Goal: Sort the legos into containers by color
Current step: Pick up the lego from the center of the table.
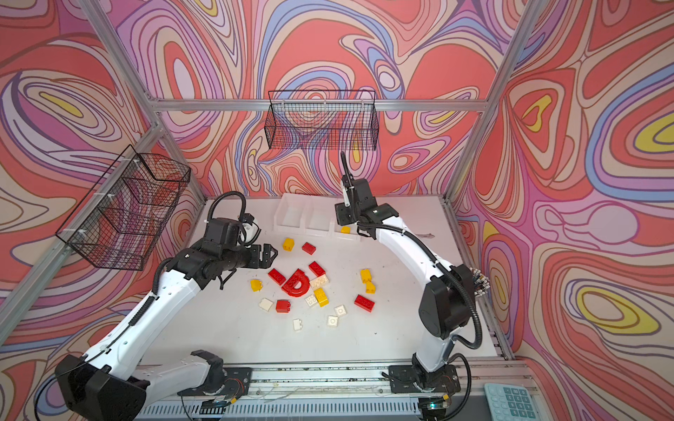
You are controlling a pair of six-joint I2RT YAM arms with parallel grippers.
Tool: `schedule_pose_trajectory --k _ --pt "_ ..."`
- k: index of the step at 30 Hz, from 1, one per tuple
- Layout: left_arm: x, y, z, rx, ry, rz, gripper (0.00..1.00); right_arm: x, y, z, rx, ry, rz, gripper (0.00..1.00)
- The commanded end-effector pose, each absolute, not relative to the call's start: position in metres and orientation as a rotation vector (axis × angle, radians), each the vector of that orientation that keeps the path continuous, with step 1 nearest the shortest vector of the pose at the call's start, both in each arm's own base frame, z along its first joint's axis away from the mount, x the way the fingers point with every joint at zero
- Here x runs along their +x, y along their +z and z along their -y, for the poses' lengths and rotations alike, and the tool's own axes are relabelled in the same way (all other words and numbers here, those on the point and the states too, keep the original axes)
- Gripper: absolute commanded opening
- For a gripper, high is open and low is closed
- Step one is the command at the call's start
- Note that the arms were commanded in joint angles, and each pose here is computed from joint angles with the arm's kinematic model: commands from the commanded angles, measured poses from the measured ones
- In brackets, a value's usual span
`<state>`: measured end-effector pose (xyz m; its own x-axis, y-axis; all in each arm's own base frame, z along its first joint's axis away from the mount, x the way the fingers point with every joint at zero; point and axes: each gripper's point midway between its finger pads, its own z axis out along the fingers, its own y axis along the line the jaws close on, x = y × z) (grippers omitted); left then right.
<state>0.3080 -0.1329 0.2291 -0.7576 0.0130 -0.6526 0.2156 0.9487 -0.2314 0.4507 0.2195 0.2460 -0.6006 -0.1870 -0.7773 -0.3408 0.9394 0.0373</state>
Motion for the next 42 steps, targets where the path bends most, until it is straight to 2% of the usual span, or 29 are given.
schedule_pose_trajectory --k 1,4,8,15,21,27,31,42 --pt "0.289 0.217 0.132 0.203 -0.363 -2.502 0.86 0.422 0.240 -0.226 -0.401 0.286 -2.241 0.61" --pt "0.277 0.208 0.131 0.205 -0.378 -2.536 0.82 0.395 0.227 -0.232 -0.429 0.345 -2.249 0.61" --pt "0.262 0.193 0.126 0.194 -0.379 -2.576 0.82 0.362 0.204 -0.248 -0.509 0.382 -2.281 0.59" --pt "0.246 0.174 0.127 0.196 -0.406 -2.631 0.78 0.334 0.156 -0.248 -0.549 0.385 -2.365 0.58" --pt "0.252 0.163 0.134 0.148 -0.431 -2.687 0.63 0.331 0.143 -0.243 -0.528 0.378 -2.372 0.58" --pt "0.271 0.144 0.129 0.087 -0.307 -2.782 0.72 0.330 0.140 -0.239 -0.519 0.365 -2.366 0.58" --pt "0.284 0.118 0.123 -0.044 -0.213 -2.829 0.71 0.328 0.137 -0.236 -0.520 0.352 -2.361 0.58" --pt "0.314 0.083 0.128 -0.323 -0.217 -2.787 0.78 0.324 0.143 -0.234 -0.521 0.370 -2.329 0.59"
